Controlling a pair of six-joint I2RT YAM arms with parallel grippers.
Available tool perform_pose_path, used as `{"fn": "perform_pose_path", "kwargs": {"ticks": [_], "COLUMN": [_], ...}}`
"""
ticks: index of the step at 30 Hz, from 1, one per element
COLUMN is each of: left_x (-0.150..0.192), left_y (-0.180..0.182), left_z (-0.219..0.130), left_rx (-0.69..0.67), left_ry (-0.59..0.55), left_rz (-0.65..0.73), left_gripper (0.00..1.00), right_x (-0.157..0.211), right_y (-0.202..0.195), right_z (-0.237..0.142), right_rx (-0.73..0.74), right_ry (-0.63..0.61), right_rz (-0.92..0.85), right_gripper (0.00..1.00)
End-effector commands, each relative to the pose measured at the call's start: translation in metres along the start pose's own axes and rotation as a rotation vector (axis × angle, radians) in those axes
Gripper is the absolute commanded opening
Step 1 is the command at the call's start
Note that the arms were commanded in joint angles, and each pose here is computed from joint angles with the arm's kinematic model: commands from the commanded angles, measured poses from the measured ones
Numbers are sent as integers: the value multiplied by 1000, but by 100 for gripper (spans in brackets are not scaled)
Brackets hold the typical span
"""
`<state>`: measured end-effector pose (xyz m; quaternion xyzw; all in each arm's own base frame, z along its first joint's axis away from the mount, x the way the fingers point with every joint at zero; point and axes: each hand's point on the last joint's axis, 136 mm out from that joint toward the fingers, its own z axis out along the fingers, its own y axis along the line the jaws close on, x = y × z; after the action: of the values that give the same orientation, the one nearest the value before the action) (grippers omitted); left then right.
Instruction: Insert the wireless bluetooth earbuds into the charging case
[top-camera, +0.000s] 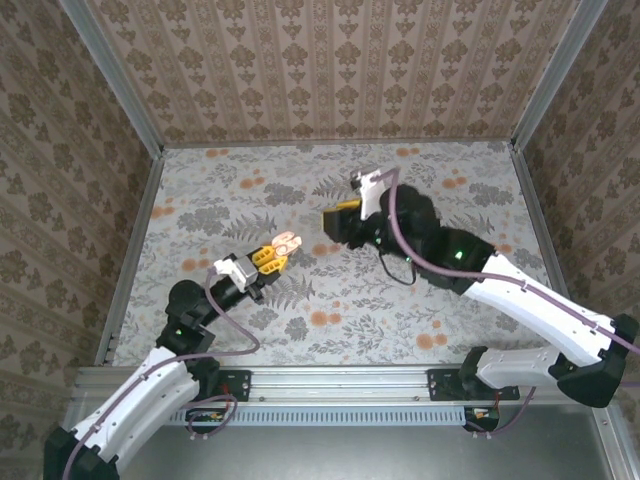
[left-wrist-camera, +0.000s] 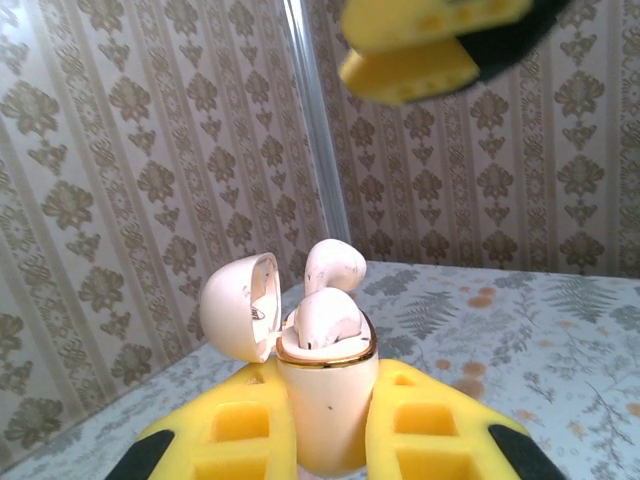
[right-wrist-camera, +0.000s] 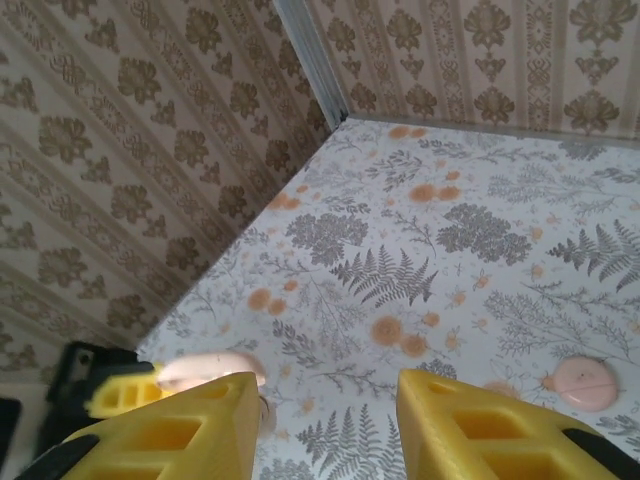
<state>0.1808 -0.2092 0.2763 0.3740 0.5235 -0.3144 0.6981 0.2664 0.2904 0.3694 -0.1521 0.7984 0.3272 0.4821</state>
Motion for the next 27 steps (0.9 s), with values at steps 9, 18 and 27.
{"fn": "perform_pose_path", "kwargs": {"ticks": [9, 18, 27], "left_x": [-26, -27, -27], "left_y": [-13, -11, -8], "left_z": [10, 12, 12], "left_rx": [113, 113, 98], "left_ry": [-58, -54, -53], "left_rz": [-25, -21, -18], "left_gripper": [0, 0, 0], "right_x": [40, 62, 74], "right_y": [-4, -4, -8], "right_z": [43, 66, 62], "right_rx": [-172, -202, -192], "right_ry": [300, 381, 403], "right_rz": [200, 237, 269], "right_gripper": [38, 37, 36]}}
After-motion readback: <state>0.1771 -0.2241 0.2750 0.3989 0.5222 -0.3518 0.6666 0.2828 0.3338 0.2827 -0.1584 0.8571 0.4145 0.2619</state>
